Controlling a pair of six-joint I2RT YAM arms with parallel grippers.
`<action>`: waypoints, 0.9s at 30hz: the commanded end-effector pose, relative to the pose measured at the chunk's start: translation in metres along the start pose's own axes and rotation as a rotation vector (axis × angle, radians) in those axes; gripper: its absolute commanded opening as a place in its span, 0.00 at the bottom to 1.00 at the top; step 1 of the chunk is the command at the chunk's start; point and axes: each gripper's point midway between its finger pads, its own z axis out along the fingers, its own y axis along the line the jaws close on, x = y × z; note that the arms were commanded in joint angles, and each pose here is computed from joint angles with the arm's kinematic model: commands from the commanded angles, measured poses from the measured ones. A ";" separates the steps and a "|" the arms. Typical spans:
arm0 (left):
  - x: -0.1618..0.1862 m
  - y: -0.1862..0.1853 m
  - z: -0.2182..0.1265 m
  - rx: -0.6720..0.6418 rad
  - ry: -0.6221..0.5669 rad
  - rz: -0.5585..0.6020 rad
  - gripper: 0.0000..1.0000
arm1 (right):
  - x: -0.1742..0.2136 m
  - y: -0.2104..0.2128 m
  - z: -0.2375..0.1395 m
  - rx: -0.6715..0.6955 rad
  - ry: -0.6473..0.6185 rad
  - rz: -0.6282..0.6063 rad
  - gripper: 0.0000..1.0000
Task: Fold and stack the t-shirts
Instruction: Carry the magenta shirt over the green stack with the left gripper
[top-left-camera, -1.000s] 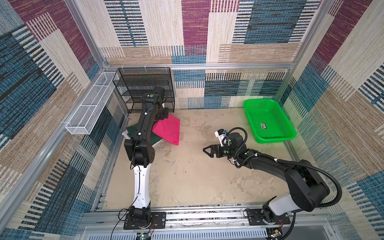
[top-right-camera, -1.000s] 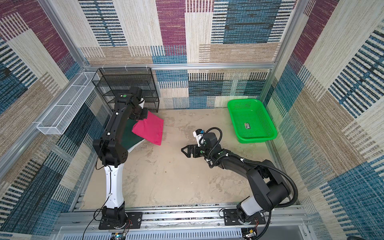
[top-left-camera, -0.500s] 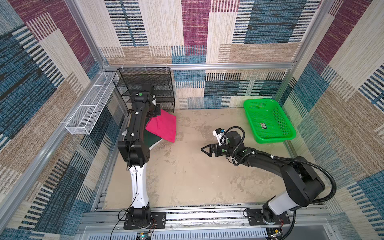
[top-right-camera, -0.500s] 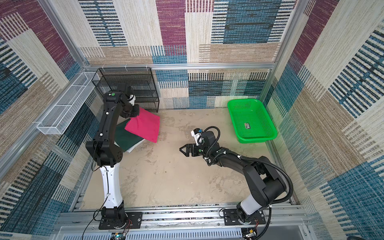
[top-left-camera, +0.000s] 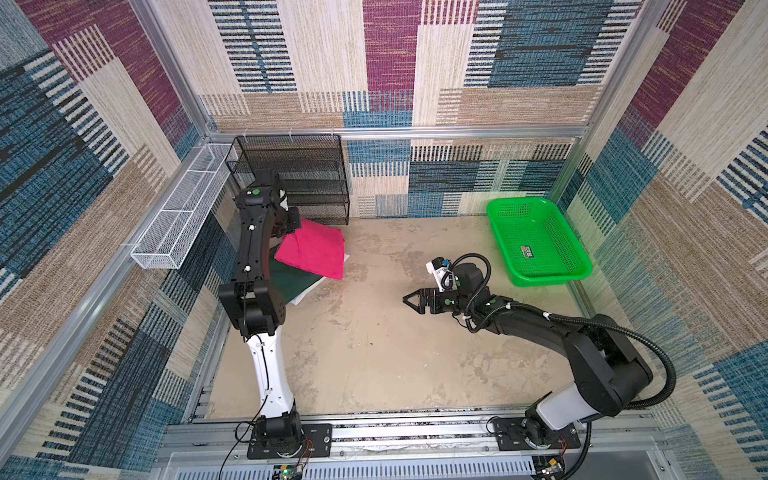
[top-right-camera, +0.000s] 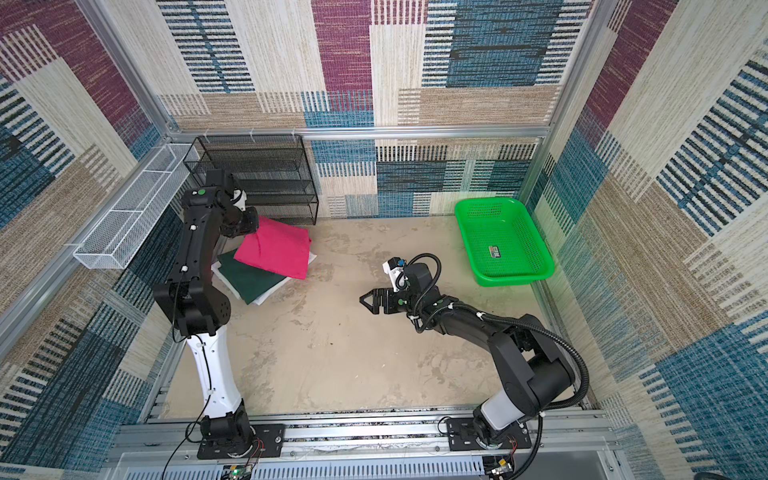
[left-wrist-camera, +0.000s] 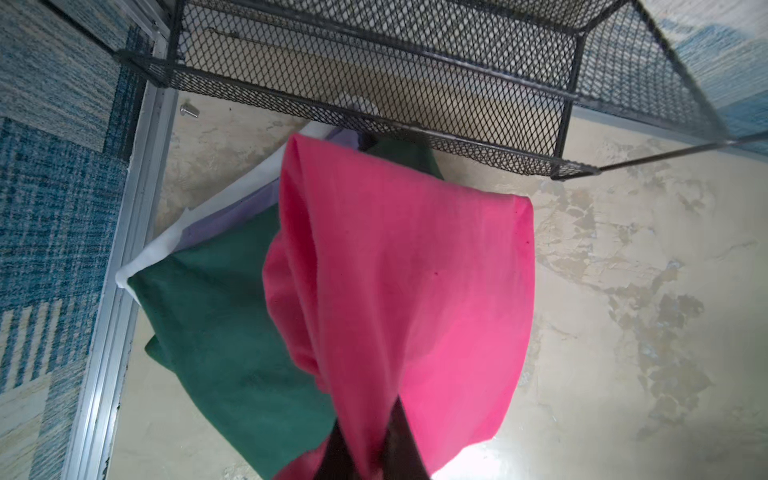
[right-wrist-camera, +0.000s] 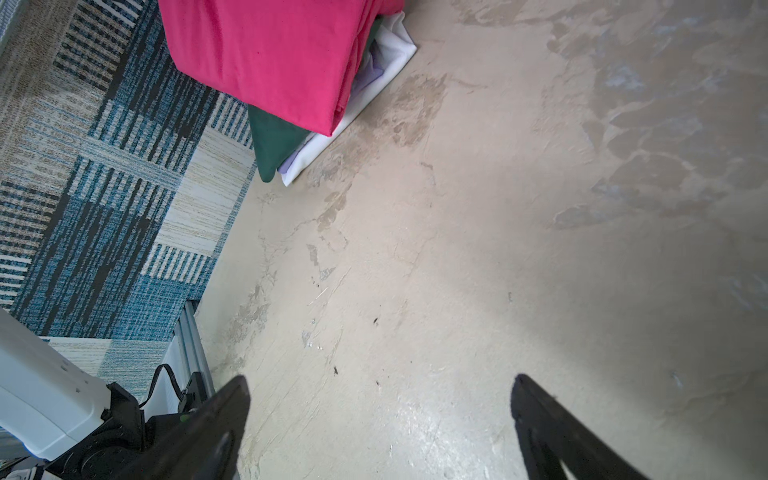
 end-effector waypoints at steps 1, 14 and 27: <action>-0.019 0.007 -0.008 0.023 -0.095 -0.082 0.00 | -0.007 0.004 0.000 -0.011 -0.018 -0.014 0.99; -0.016 0.052 0.014 0.102 -0.252 -0.452 0.00 | -0.003 0.004 -0.002 -0.008 -0.006 -0.014 0.99; 0.016 0.087 0.009 0.076 -0.345 -0.660 0.00 | 0.004 0.002 -0.001 -0.018 0.000 -0.011 0.99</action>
